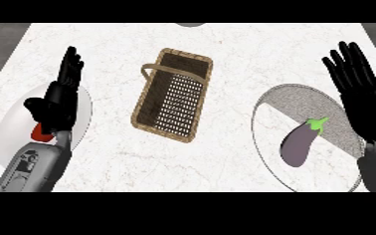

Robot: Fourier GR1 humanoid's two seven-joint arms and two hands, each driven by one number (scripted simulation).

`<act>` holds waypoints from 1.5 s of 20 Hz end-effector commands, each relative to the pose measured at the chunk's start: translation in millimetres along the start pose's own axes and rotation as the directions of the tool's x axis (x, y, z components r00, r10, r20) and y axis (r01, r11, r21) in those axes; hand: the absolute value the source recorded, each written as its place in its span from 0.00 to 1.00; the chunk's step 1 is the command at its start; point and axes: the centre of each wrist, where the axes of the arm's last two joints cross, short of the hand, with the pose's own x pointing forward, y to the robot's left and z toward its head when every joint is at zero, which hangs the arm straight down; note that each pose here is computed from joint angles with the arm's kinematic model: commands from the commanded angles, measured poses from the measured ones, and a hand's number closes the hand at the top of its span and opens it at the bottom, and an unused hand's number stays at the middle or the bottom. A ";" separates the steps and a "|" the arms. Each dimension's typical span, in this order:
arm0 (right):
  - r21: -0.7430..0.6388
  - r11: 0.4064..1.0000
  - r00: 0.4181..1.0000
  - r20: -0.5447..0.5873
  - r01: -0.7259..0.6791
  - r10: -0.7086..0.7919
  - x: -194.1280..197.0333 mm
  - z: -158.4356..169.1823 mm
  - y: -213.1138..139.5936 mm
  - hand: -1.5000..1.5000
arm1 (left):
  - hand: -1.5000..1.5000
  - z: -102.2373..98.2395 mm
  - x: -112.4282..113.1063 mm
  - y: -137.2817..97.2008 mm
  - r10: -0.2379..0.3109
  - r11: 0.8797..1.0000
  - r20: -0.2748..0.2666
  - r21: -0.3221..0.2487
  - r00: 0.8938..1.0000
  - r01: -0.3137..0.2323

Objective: Pick the eggplant from the placemat and place it in the basket

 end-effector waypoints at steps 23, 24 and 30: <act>0.239 0.911 0.942 0.081 -0.335 0.325 118.0 -22.8 -1.5 0.00 | 0.50 7.0 -17.9 59.0 -0.014 0.993 -0.335 -0.115 0.942 -0.027; 0.232 0.878 0.906 0.046 -0.420 0.421 121.4 -23.7 -10.1 0.00 | 0.50 8.8 -17.4 52.3 0.006 0.992 -0.342 -0.115 0.940 -0.048; 0.176 0.678 0.656 -0.172 -0.714 0.735 200.0 -41.1 -62.3 0.00 | 0.50 11.0 -14.2 43.3 0.009 0.988 -0.337 -0.143 0.941 -0.061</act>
